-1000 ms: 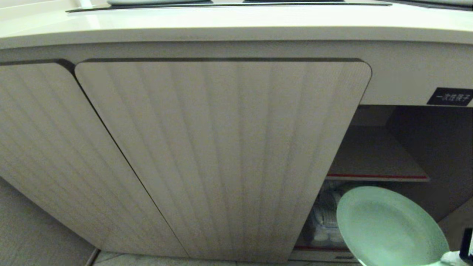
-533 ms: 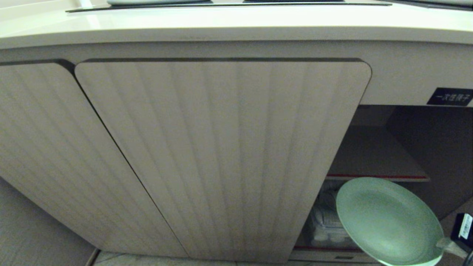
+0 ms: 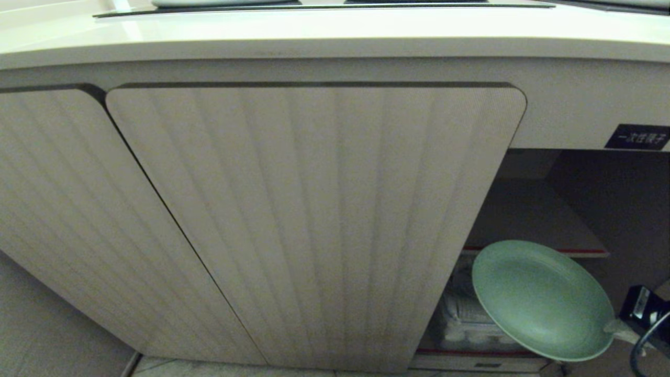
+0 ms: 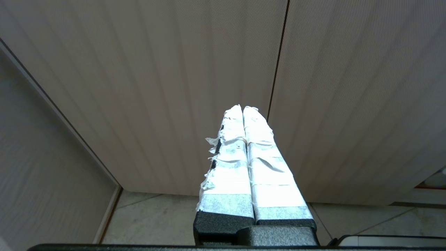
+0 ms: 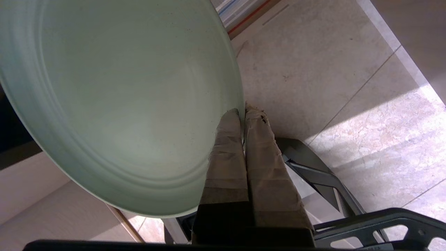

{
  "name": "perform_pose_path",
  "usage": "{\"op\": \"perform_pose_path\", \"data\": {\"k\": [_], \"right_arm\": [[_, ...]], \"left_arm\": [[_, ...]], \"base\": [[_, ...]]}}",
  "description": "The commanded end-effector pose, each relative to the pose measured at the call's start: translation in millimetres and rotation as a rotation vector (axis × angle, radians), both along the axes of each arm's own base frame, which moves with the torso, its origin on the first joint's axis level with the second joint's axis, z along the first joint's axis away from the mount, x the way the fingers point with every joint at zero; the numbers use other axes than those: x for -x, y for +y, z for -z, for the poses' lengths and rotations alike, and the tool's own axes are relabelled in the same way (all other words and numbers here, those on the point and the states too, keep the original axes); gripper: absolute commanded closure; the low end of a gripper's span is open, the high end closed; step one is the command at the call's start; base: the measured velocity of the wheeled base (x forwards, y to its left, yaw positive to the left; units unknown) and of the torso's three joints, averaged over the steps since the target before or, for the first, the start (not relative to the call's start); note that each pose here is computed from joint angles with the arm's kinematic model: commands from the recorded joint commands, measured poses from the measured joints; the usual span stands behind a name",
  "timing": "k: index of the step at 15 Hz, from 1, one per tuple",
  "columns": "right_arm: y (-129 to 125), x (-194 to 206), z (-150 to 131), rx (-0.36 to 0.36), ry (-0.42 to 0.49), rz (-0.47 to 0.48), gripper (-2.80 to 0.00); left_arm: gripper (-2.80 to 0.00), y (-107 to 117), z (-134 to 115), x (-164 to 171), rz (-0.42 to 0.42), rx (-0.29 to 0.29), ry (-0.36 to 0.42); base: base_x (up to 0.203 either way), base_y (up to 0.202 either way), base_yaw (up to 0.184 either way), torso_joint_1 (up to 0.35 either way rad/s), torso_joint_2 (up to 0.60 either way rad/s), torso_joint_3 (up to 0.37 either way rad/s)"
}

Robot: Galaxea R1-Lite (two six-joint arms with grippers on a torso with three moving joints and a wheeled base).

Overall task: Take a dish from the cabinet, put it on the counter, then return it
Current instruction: Put it back into the cabinet

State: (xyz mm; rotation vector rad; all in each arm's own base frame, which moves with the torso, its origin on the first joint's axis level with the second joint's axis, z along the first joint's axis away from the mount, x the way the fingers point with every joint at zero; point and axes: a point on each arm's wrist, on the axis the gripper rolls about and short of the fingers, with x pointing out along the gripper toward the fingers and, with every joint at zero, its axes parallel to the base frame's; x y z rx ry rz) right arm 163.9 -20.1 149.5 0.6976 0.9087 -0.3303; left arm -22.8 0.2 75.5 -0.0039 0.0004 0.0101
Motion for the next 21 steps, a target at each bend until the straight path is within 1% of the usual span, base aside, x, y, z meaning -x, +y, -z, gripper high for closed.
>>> {"op": "perform_pose_path", "data": {"k": [1, 2, 7, 12, 15, 21], "right_arm": [[-1, -4, 5, -0.006, 0.027, 0.002, 0.0], [-1, -6, 6, -0.007, 0.033, 0.002, 0.0], [-3, -22, 7, 0.001, -0.009, 0.0, 0.0], [-6, -42, 4, 0.001, -0.005, 0.003, 0.0], [-6, -45, 6, -0.005, 0.004, 0.007, 0.0], [-7, -49, 10, -0.031, 0.017, 0.045, 0.0]], "left_arm": [[0.0, 0, 0, 0, -0.001, 0.001, 0.0], [0.0, 0, 0, 0, -0.001, 0.001, 0.0], [0.0, 0, 0, 0, -0.001, 0.001, 0.0], [0.0, 0, 0, 0, -0.001, 0.001, 0.0], [0.0, 0, 0, 0, -0.001, 0.001, 0.0], [0.0, 0, 0, 0, 0.0, 0.001, 0.0]], "base": [[0.0, 0.0, 0.0, 0.0, 0.0, 0.0], [0.0, 0.0, 0.0, 0.0, 0.0, 0.0], [0.0, 0.0, 0.0, 0.0, 0.0, 0.0], [0.0, 0.0, 0.0, 0.0, 0.0, 0.0], [0.0, 0.0, 0.0, 0.0, 0.0, 0.0], [0.0, 0.0, 0.0, 0.0, 0.0, 0.0]]}}
